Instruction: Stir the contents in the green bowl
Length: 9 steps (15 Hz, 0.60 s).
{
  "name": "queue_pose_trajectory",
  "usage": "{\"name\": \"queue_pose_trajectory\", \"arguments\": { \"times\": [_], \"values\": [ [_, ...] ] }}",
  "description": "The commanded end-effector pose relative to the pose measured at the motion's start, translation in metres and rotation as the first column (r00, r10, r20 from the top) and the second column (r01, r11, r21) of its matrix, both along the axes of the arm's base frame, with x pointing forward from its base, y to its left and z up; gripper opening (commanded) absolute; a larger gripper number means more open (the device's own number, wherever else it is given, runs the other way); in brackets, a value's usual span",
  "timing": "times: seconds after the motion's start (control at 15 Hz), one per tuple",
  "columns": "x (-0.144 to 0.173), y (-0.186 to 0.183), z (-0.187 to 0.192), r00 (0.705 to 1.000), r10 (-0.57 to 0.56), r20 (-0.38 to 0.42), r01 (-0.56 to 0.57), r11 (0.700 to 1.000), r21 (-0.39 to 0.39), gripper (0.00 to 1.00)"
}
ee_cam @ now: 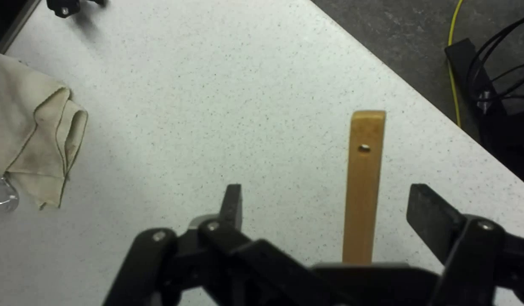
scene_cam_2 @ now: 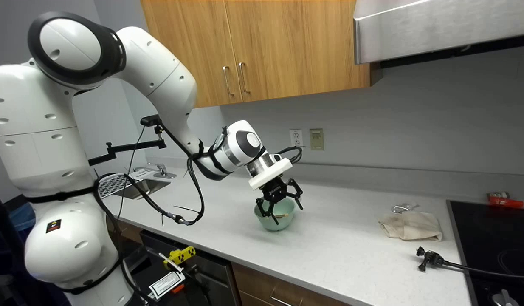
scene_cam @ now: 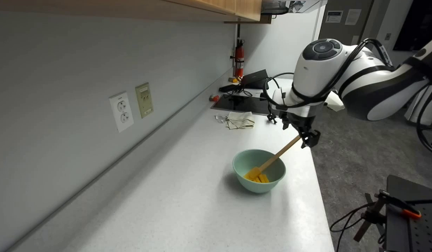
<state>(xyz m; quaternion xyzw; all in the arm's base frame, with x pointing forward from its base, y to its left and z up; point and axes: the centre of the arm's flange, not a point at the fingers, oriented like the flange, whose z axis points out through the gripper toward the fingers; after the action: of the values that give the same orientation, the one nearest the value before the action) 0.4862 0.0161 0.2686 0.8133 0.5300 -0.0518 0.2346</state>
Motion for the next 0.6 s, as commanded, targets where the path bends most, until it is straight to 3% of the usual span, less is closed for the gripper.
{"name": "queue_pose_trajectory", "arguments": {
  "times": [0.0,0.27,0.53],
  "values": [
    [0.003,-0.019,0.041,0.999,-0.033,-0.033,0.035,0.998,0.060,1.00],
    [0.001,-0.030,0.079,0.993,-0.102,-0.066,0.113,0.974,0.198,1.00],
    [-0.003,-0.028,0.115,0.970,-0.235,-0.070,0.245,0.908,0.340,1.00]
  ]
}}
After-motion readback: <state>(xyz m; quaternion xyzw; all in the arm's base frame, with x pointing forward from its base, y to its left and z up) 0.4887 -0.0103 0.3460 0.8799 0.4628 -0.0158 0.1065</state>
